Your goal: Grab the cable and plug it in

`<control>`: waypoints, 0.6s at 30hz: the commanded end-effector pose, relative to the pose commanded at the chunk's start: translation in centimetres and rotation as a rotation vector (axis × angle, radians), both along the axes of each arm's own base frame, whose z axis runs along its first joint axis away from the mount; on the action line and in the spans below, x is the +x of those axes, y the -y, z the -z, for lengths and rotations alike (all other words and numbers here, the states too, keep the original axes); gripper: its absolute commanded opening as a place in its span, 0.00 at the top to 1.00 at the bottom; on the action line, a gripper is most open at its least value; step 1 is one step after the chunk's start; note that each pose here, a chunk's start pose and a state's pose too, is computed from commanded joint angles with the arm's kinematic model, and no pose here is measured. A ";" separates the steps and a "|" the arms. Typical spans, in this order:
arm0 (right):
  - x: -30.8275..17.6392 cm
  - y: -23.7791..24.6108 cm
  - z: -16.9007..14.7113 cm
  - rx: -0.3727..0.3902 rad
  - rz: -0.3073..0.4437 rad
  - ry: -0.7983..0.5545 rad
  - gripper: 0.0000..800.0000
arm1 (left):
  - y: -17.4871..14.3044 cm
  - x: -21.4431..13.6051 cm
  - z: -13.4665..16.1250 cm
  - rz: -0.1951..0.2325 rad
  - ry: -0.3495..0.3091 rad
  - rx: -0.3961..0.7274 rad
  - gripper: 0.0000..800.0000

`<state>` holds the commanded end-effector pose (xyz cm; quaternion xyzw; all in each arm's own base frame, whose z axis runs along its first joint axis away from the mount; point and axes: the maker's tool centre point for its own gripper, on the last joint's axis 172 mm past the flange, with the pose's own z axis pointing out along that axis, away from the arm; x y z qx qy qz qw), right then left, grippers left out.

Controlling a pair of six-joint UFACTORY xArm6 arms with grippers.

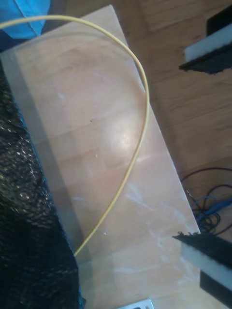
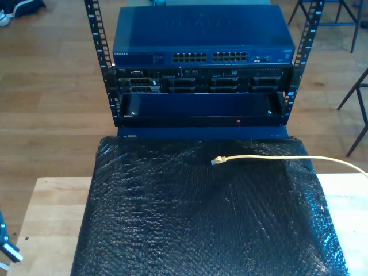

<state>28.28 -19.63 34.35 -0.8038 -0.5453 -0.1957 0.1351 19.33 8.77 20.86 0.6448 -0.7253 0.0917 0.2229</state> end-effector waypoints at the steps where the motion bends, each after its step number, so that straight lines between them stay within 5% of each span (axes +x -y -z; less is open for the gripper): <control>1: 0.4 -0.1 0.0 0.007 0.005 -0.004 0.03 | 0.1 0.3 -0.2 -0.004 0.002 -0.008 0.00; 18: 7.1 -5.5 -1.5 0.158 -0.031 0.062 0.03 | 2.0 2.3 -1.1 -0.031 0.008 -0.093 0.00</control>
